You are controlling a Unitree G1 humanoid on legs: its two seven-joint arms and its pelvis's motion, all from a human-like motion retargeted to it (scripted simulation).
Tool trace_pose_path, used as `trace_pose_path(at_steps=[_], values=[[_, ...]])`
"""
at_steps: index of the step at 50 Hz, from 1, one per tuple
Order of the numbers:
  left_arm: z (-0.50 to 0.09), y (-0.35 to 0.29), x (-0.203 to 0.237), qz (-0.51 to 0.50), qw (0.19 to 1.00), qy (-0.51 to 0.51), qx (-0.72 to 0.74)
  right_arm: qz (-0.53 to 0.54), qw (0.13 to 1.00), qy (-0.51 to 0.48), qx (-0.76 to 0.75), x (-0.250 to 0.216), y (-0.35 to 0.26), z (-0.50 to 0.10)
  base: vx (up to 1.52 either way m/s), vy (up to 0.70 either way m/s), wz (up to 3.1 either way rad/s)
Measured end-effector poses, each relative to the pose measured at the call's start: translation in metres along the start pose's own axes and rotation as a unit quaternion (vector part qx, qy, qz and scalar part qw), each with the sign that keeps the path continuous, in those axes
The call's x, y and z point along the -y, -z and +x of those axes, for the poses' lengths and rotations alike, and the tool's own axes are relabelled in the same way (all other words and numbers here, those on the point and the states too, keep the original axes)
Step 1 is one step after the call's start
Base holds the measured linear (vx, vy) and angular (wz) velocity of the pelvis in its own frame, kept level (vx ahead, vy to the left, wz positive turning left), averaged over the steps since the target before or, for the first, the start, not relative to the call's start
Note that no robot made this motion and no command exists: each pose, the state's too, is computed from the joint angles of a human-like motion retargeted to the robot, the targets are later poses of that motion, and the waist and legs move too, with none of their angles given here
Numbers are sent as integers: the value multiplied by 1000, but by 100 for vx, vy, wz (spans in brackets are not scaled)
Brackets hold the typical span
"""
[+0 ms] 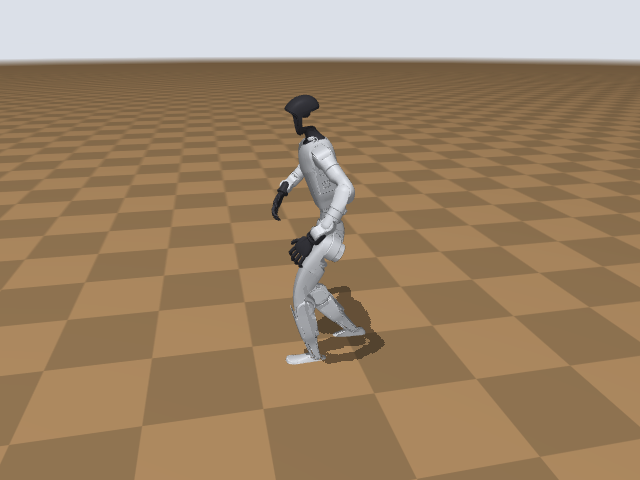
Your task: Walk
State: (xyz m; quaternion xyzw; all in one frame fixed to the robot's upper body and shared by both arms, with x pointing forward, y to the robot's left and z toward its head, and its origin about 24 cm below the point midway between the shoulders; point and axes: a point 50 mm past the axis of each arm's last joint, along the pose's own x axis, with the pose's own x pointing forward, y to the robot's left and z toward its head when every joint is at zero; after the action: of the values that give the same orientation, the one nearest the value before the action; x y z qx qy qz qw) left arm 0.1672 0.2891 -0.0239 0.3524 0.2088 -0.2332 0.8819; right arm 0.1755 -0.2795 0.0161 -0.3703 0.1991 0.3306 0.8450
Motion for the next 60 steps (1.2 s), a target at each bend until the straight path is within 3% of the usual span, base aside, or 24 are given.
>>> trace_pose_path(at_steps=[7, 14, 25, 35, 60], values=[[0, -11, 73, -75, 996, 29, 36, 35, 997, 46, 53, -37, -9, 9, 20, 13, -31], [1, -21, 104, -108, 992, -25, 53, 61, 987, 134, 65, -60, -8, 10, 20, 12, -17], [4, -34, 109, -94, 986, -104, 89, 36, 967, 247, 58, -71, -2, 6, 15, 7, 0], [1, -46, 106, -75, 979, -131, 137, 21, 955, 288, 65, -85, -3, 0, 8, 2, 14], [1, -40, 119, -86, 980, -143, 112, 13, 959, 283, 24, -121, 14, -8, 5, 2, 12]])
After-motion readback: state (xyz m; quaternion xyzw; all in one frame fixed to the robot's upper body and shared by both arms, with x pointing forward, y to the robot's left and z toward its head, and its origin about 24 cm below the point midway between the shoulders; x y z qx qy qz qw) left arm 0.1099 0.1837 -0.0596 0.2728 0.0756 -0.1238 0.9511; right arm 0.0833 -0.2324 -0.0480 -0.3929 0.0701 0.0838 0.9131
